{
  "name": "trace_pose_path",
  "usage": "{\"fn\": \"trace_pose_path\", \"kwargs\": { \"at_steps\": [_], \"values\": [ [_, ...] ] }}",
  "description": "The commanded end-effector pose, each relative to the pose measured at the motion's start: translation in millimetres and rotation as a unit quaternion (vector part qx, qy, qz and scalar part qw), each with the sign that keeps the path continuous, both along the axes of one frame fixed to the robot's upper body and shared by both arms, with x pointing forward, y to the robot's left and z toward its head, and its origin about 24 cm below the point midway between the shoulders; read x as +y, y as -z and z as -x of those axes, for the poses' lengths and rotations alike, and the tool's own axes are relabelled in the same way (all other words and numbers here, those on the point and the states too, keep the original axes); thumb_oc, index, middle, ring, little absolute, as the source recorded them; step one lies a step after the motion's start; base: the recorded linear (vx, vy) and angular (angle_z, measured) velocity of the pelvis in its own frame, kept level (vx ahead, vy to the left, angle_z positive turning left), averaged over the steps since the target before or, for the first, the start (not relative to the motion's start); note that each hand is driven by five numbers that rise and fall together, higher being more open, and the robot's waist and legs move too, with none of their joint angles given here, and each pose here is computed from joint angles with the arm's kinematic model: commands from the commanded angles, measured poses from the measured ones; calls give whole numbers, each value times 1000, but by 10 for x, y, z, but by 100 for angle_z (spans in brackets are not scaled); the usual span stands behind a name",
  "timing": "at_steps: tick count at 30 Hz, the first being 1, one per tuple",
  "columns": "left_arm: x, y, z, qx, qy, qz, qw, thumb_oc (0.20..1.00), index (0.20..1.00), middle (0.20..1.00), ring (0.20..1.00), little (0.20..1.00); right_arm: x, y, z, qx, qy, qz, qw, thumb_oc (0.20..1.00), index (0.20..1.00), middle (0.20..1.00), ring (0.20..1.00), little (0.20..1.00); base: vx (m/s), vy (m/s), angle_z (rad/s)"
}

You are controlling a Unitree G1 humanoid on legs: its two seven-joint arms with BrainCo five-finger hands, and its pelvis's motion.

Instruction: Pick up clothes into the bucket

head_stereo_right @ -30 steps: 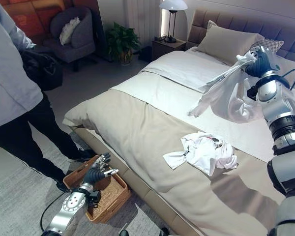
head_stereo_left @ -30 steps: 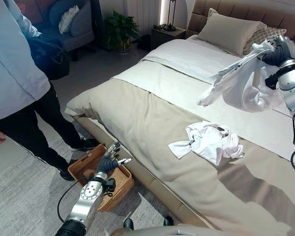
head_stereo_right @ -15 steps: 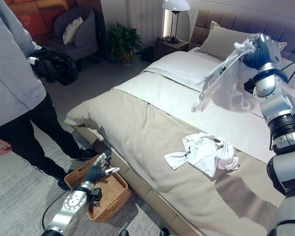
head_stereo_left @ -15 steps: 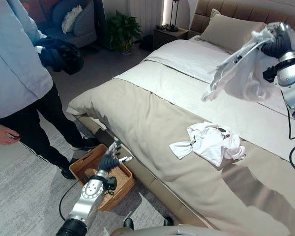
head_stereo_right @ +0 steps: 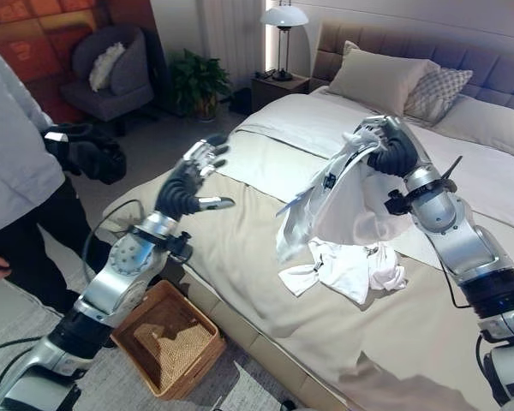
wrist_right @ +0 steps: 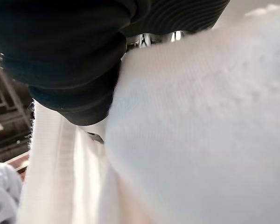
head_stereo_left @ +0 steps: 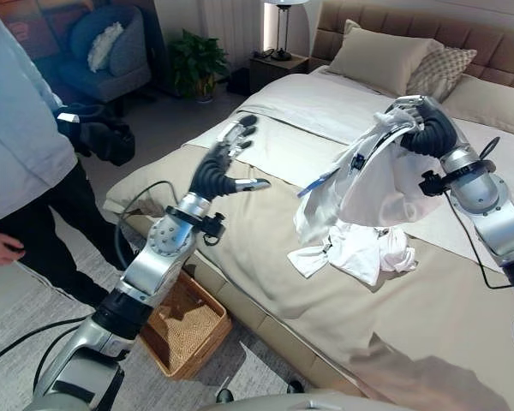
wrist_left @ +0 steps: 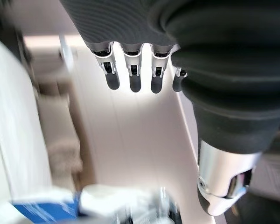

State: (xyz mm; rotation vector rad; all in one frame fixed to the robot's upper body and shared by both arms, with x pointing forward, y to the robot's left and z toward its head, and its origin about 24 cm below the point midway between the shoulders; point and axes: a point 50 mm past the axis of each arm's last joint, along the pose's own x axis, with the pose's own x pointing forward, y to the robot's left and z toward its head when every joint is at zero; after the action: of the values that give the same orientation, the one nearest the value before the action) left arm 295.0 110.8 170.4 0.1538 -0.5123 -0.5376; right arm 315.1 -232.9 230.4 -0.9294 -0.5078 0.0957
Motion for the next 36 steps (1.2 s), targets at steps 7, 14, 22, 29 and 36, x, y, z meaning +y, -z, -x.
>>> {"fn": "trace_pose_path", "kwargs": {
  "at_steps": [7,14,22,29,36],
  "values": [
    [-350,-378,-81,-53,79,-15,995,1000,1000,1000,1000,1000,413,-557,314,-102,-146,-8,984,200,200,200,200,200,-7,-1,-2],
    [-554,-329,-33,-22,145,-33,989,1000,1000,1000,1000,1000,694,-647,437,-119,-225,-21,967,200,200,200,200,200,0,0,0],
    [-824,-262,-3,6,192,-38,981,1000,1000,1000,1000,1000,944,-681,568,-130,-298,-39,945,200,200,200,200,200,0,0,0],
    [-926,-226,13,20,211,-49,976,1000,1000,1000,1000,1000,1024,-699,636,-136,-321,-39,937,200,200,200,200,200,0,1,1],
    [-1120,-137,49,55,237,-37,969,1000,1000,1000,1000,1000,1133,-660,698,-131,-353,-51,925,200,200,200,200,200,1,0,1]
  ]
}}
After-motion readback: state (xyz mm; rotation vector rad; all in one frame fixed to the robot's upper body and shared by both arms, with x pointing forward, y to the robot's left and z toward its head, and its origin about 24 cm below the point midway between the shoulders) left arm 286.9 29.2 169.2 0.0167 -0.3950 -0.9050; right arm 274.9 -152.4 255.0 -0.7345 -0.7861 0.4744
